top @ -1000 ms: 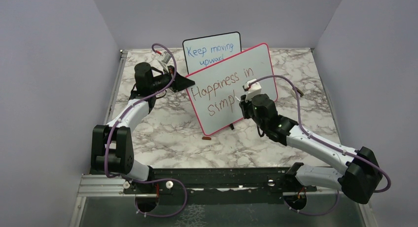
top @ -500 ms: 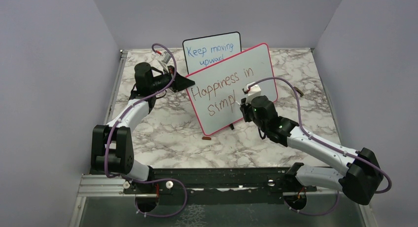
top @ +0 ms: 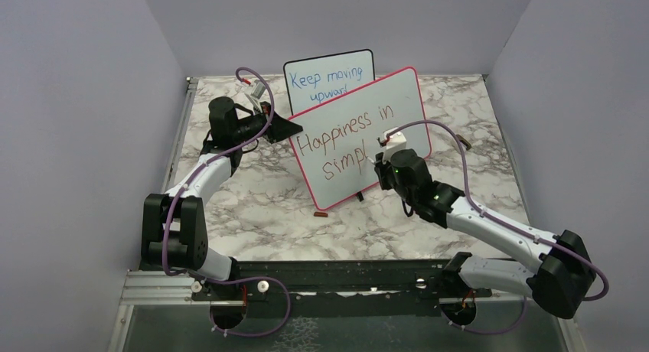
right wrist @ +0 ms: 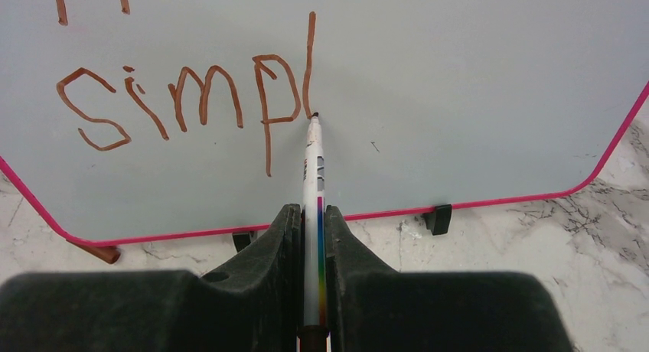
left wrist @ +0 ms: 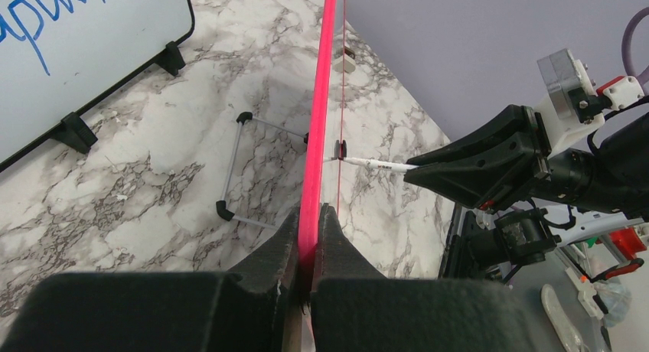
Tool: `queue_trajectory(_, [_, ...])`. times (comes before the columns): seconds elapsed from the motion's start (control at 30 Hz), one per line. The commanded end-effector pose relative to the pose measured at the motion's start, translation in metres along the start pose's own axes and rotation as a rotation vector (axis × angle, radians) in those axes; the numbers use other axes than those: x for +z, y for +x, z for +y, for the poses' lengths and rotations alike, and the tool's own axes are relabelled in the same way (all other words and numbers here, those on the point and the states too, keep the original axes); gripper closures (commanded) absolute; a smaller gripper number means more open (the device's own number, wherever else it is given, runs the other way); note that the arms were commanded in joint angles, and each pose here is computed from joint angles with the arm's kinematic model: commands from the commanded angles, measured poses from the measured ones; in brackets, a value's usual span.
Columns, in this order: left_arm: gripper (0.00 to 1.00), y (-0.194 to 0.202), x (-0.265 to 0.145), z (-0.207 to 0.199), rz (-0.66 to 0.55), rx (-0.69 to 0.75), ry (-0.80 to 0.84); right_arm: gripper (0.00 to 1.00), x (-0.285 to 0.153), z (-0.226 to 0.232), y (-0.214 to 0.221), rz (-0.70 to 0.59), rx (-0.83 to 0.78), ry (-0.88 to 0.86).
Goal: Write a sentence on the whiteboard
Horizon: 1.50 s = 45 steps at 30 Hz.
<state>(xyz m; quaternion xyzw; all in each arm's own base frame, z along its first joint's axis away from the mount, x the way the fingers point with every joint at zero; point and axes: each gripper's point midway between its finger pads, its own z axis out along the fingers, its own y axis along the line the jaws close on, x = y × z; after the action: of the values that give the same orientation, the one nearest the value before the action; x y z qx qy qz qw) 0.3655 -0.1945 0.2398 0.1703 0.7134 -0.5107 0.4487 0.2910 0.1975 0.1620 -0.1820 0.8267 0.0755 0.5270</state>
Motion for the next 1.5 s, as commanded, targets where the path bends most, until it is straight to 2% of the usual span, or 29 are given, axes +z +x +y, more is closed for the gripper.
queue_trajectory(0.0, [1.0, 0.029, 0.003, 0.028, 0.06, -0.032, -0.093, 0.99, -0.005, -0.009, -0.019, -0.082, 0.028, 0.038])
queue_trajectory(0.37, [1.0, 0.029, 0.003, 0.029, 0.062, -0.034, -0.093, 0.99, -0.003, -0.005, -0.038, -0.15, 0.04, 0.021])
queue_trajectory(0.83, [1.0, 0.03, 0.003, 0.029, 0.062, -0.034, -0.092, 0.99, 0.009, -0.018, -0.017, -0.098, 0.029, 0.111])
queue_trajectory(1.47, [1.0, 0.029, 0.003, 0.028, 0.061, -0.033, -0.093, 0.99, -0.004, -0.014, -0.018, -0.106, 0.043, 0.061])
